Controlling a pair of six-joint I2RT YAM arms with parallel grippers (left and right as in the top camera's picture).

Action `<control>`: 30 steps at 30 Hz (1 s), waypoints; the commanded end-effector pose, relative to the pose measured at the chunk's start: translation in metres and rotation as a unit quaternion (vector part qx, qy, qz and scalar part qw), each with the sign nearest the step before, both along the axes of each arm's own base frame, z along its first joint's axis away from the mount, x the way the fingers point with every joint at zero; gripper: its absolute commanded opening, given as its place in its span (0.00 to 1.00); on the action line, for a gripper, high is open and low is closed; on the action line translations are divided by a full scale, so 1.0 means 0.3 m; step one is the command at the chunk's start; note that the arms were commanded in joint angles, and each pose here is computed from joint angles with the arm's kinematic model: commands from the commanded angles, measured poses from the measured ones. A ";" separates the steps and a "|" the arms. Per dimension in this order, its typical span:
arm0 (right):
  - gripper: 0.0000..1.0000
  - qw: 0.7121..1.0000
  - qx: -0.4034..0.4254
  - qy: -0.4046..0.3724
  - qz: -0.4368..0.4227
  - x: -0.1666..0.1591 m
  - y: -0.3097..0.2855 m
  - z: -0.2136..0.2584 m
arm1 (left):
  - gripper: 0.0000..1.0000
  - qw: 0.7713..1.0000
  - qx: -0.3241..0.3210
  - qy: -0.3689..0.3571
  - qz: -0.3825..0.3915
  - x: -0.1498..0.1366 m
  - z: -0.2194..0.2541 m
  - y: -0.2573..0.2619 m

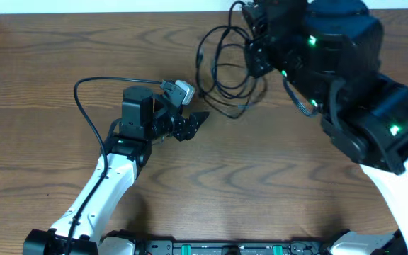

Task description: Untangle cables

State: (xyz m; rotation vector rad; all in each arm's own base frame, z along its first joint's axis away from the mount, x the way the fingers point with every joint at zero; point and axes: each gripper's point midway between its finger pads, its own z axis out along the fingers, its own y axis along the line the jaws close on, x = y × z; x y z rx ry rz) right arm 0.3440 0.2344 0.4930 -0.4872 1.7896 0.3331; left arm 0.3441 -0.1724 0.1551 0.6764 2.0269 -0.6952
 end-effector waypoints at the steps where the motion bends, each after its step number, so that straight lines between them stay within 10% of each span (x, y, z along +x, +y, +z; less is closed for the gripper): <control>1: 0.01 1.000 -0.012 -0.004 0.004 -0.020 0.000 0.008 | 0.70 1.000 0.003 -0.015 0.001 0.021 0.019 -0.003; 19: 0.01 1.000 -0.014 -0.003 0.013 -0.034 0.018 0.006 | 0.68 0.987 -0.087 -0.136 -0.020 0.080 0.255 -0.058; 30: 0.01 0.999 -0.015 -0.003 0.031 -0.065 0.059 0.004 | 0.08 0.987 -0.062 -0.145 0.043 0.136 0.246 -0.005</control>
